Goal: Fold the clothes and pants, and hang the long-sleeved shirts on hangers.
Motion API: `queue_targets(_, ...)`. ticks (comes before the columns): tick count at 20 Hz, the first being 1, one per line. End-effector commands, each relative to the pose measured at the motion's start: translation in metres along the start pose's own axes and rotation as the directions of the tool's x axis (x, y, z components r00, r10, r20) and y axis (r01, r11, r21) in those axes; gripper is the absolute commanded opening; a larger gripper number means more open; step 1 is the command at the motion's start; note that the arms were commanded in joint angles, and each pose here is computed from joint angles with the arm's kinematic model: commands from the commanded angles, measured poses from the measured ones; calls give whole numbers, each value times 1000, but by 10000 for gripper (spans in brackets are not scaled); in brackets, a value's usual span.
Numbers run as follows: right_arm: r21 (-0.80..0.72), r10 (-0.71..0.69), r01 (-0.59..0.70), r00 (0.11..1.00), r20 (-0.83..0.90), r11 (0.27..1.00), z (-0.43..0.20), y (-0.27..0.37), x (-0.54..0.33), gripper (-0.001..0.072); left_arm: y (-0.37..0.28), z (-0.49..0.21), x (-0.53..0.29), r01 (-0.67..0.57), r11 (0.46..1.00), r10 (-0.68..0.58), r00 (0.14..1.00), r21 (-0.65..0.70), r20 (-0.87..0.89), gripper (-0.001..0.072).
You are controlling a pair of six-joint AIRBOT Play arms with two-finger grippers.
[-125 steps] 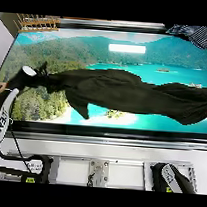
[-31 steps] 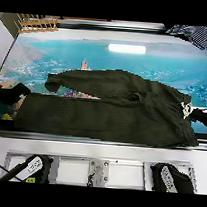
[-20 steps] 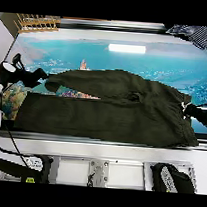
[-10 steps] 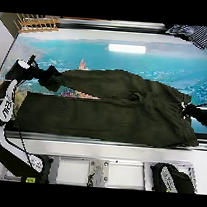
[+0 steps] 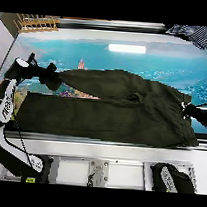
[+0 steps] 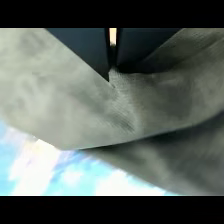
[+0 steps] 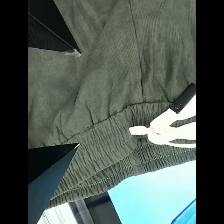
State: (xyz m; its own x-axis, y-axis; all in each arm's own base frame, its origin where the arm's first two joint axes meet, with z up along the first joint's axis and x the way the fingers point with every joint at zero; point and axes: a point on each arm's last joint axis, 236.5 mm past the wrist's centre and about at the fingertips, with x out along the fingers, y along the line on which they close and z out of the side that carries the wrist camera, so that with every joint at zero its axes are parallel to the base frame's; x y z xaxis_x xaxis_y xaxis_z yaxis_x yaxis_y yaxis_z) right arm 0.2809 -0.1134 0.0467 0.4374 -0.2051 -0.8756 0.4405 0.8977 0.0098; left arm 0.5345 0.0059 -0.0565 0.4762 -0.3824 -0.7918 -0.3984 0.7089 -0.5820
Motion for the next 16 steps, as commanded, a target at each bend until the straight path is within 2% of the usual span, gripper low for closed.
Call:
queue_targets(1, -1, 1, -1, 1000, 0, 1000, 0, 1, 0, 591, -54, 40, -52, 48, 979, -79, 985, 196, 153, 5)
queue_targets(3, 0, 2, -2, 1000, 0, 1000, 0, 1, 0, 591, -98, 45, -104, 18, 919, -111, 970, 393, 215, 6)
queue_targets(5, 0, 1, -1, 1000, -1, 1000, 0, 1, 0, 591, -86, 19, -134, -160, 829, 52, 976, 535, 211, 6)
queue_targets(7, 0, 1, -1, 1000, 0, 1000, 0, 0, 0, 591, -47, -25, -142, -269, 760, 227, 963, 592, 146, 7)
queue_targets(8, 0, 2, -2, 1000, -1, 1000, 0, 1, 0, 591, -25, -59, -140, -269, 754, 290, 955, 599, 64, 7)
queue_targets(11, 0, 2, -2, 1000, -1, 1000, 0, 1, 0, 590, 40, -161, -134, -231, 783, 412, 888, 577, -203, 7)
queue_targets(12, 0, 2, -2, 1000, 0, 1000, 0, 1, 0, 591, 58, -187, -132, -226, 789, 433, 864, 572, -256, 68)
queue_targets(13, 0, 2, -2, 1000, 0, 1000, 0, 1, 0, 591, 70, -202, -129, -226, 789, 440, 857, 572, -268, 491)
queue_targets(14, 0, 1, -1, 1000, 0, 1000, 0, 1, 0, 591, 72, -202, -127, -231, 787, 433, 867, 572, -247, 720)
queue_targets(16, 0, 2, -2, 1000, -1, 1000, 0, 1, 0, 591, 59, -173, -131, -251, 774, 393, 910, 582, -130, 709)
